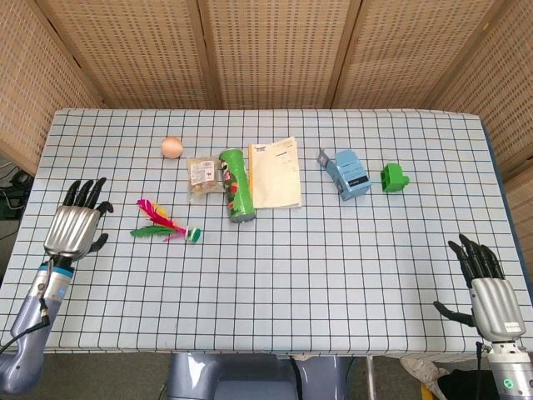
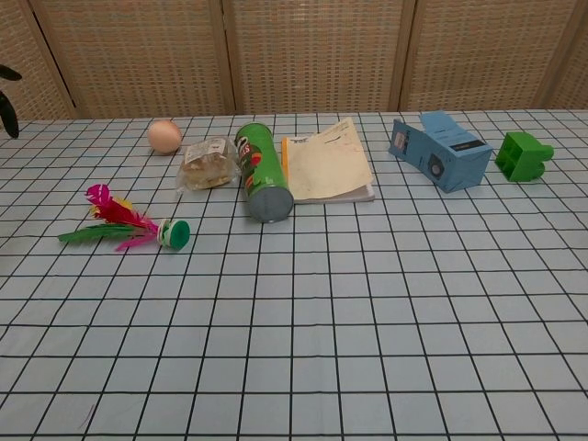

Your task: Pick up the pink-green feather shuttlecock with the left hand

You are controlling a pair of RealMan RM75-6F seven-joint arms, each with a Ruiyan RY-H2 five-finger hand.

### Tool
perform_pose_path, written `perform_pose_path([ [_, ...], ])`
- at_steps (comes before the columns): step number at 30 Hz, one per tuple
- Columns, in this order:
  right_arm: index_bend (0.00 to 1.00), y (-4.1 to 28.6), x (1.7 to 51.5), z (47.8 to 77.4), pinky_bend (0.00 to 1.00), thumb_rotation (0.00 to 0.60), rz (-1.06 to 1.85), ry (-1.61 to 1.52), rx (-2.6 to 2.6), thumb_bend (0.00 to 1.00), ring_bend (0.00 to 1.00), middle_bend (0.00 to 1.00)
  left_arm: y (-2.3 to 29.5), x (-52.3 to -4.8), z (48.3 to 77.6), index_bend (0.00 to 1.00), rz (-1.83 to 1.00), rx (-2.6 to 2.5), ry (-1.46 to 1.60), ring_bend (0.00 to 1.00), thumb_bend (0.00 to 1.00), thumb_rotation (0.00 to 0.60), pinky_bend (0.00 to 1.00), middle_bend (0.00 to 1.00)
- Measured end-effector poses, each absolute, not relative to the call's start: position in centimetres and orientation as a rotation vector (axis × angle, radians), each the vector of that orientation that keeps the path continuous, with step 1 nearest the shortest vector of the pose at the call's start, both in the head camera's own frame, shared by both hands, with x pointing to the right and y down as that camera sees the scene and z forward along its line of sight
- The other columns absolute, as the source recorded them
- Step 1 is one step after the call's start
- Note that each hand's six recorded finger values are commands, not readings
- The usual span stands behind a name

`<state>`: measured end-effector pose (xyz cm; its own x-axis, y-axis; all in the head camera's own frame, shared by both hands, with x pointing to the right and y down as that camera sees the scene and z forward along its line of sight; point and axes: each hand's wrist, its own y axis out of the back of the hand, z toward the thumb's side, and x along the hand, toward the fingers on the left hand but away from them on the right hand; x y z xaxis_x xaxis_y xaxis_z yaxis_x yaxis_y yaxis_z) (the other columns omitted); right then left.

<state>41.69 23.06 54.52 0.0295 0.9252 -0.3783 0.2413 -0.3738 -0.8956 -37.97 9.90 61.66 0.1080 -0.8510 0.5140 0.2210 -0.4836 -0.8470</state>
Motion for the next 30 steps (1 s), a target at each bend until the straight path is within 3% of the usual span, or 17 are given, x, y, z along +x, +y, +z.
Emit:
perform_pose_path([
  [14,0.03,22.7,42.9,55.5,0.0,0.6,1.443,-1.214,-1.644,0.07,0.0,0.0,4.5,-35.4,68.4,0.36,-1.644,-1.487,0.47,0.0,0.31,0.6,0.0,0.0],
  [30,0.03,22.3,43.8,56.0,0.0,0.6,1.469,-1.231,-1.624,0.07,0.0,0.0,3.0,-32.5,72.8,0.35,-1.703,-1.5,0.318,0.0,0.32,0.6,0.0,0.0],
])
